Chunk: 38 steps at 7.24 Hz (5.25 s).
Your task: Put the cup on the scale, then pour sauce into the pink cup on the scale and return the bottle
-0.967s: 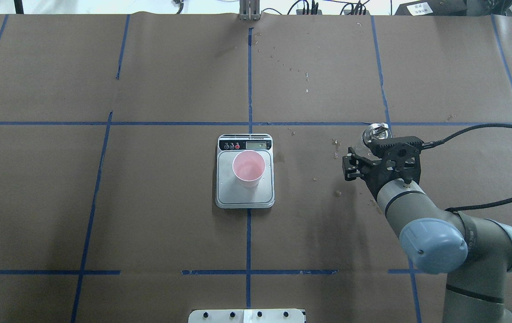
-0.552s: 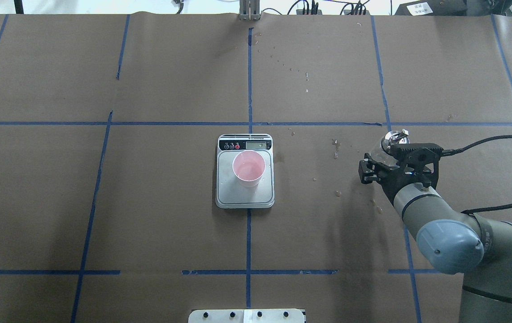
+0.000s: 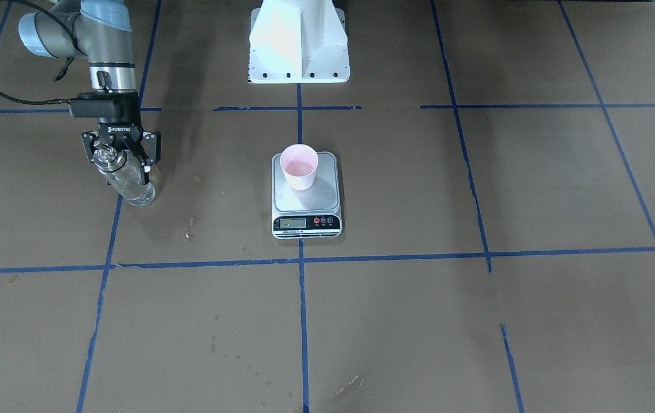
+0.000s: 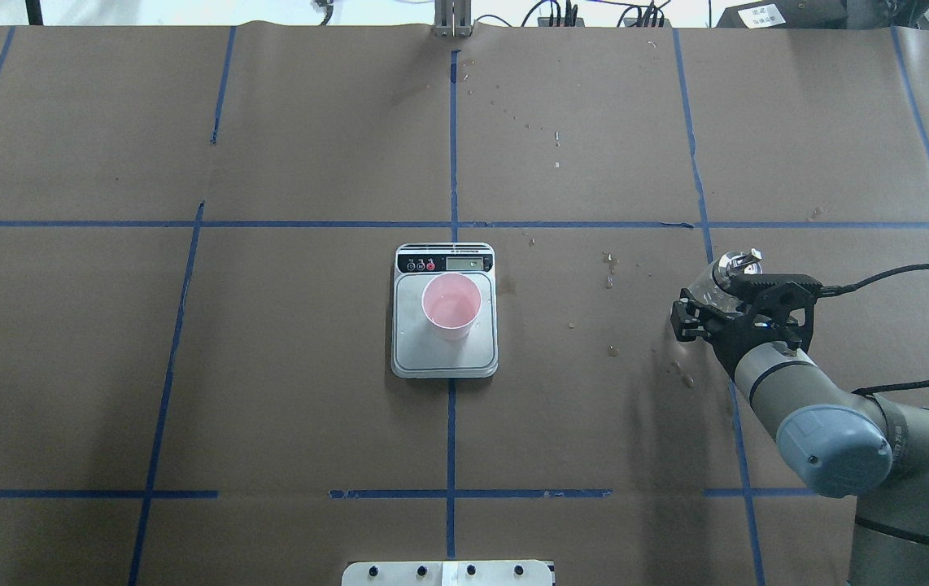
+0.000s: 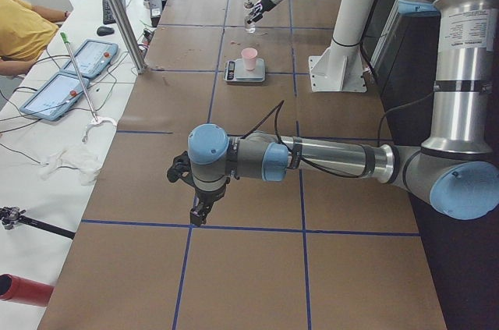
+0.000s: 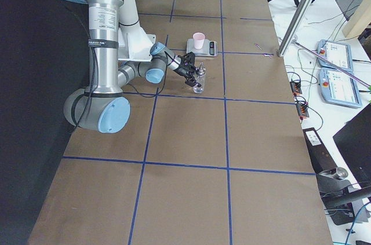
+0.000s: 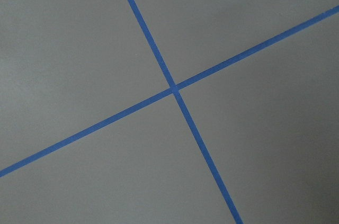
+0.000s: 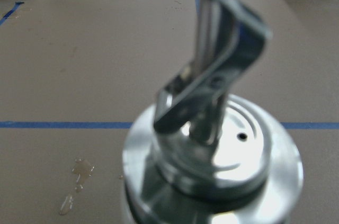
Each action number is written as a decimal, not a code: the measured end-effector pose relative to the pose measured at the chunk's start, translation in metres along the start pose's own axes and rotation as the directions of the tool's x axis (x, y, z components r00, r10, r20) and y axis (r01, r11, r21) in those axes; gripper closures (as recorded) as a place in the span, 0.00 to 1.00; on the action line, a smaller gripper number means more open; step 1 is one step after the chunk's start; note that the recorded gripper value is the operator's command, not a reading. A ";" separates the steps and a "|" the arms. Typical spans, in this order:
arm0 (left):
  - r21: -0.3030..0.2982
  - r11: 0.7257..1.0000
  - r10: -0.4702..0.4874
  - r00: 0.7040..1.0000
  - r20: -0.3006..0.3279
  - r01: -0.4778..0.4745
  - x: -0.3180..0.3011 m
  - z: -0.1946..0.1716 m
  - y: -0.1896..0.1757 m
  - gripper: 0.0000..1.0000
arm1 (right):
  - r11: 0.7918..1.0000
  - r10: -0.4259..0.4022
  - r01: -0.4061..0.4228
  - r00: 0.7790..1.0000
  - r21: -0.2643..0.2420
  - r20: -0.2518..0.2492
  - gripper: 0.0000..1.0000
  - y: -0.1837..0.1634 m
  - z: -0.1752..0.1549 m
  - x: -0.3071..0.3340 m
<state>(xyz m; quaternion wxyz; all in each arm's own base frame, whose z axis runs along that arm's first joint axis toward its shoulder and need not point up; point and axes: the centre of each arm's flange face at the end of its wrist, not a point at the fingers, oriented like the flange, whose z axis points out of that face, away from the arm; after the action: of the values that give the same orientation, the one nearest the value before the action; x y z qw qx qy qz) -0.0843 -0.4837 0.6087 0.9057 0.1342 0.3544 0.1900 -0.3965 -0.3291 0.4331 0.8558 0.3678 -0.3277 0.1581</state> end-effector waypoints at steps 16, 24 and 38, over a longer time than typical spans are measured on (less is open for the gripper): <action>0.001 1.000 0.001 1.000 0.001 -0.001 0.000 -0.001 -0.001 0.00 | 0.996 -0.075 0.077 0.997 -0.041 0.035 0.00 0.043 -0.031 0.011; 0.004 1.000 0.005 1.000 0.002 -0.005 0.001 -0.001 0.000 0.00 | 0.922 -0.291 0.315 0.947 -0.224 0.135 0.00 -0.044 -0.029 0.162; -0.012 1.000 -0.010 1.000 0.000 0.010 -0.002 0.004 0.006 0.00 | 0.675 -0.047 0.039 0.999 -0.737 0.011 0.00 -0.163 -0.071 0.462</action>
<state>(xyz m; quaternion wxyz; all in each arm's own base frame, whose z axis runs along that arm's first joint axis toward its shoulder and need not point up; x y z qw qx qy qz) -0.0845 -0.4792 0.6147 0.9074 0.1270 0.3539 0.1876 0.0583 -0.3742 0.6236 0.9364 -0.0007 -0.3510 -0.0055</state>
